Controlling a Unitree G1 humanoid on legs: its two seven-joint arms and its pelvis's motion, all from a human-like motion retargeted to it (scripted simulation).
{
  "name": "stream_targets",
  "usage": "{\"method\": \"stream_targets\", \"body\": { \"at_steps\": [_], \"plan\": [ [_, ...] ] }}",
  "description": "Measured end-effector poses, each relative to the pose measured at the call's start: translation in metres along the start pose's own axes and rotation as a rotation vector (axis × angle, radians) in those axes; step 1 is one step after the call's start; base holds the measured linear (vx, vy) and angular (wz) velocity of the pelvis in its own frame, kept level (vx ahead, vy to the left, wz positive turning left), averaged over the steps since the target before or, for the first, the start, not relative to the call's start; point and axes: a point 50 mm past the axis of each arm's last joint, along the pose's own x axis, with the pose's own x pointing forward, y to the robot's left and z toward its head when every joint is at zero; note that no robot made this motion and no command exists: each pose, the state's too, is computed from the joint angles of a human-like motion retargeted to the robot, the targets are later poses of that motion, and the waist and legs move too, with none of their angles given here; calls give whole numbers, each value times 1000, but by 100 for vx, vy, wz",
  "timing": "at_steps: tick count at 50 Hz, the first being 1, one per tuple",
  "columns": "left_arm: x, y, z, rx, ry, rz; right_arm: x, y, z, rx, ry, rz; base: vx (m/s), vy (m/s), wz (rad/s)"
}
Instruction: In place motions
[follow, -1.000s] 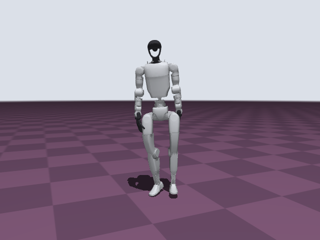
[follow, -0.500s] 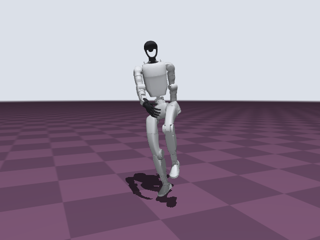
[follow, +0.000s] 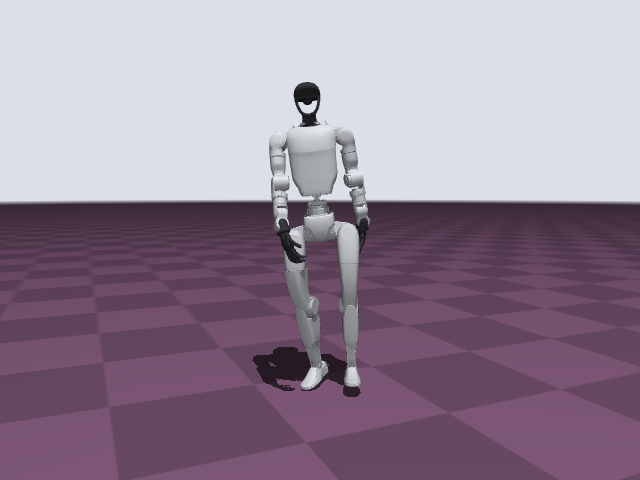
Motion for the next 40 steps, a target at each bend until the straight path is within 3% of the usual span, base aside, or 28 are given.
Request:
{"method": "stream_targets", "body": {
  "at_steps": [14,22,27,33,40],
  "plan": [
    [-12,-9,44,25,-92,123,-21,-18,-78,-120,183,-73,-17,25,-32],
    [-54,-70,161,102,-560,86,-75,-9,-194,-155,597,-140,-21,21,-34],
    [-126,-94,240,194,-861,105,-121,13,-251,-16,895,-65,-19,16,60],
    [-189,-116,283,240,-1109,105,-153,44,-282,273,1040,-16,-6,3,55],
    [-184,-111,280,301,-1072,143,-122,43,-257,408,855,-59,-2,-7,-11]
  ]
}}
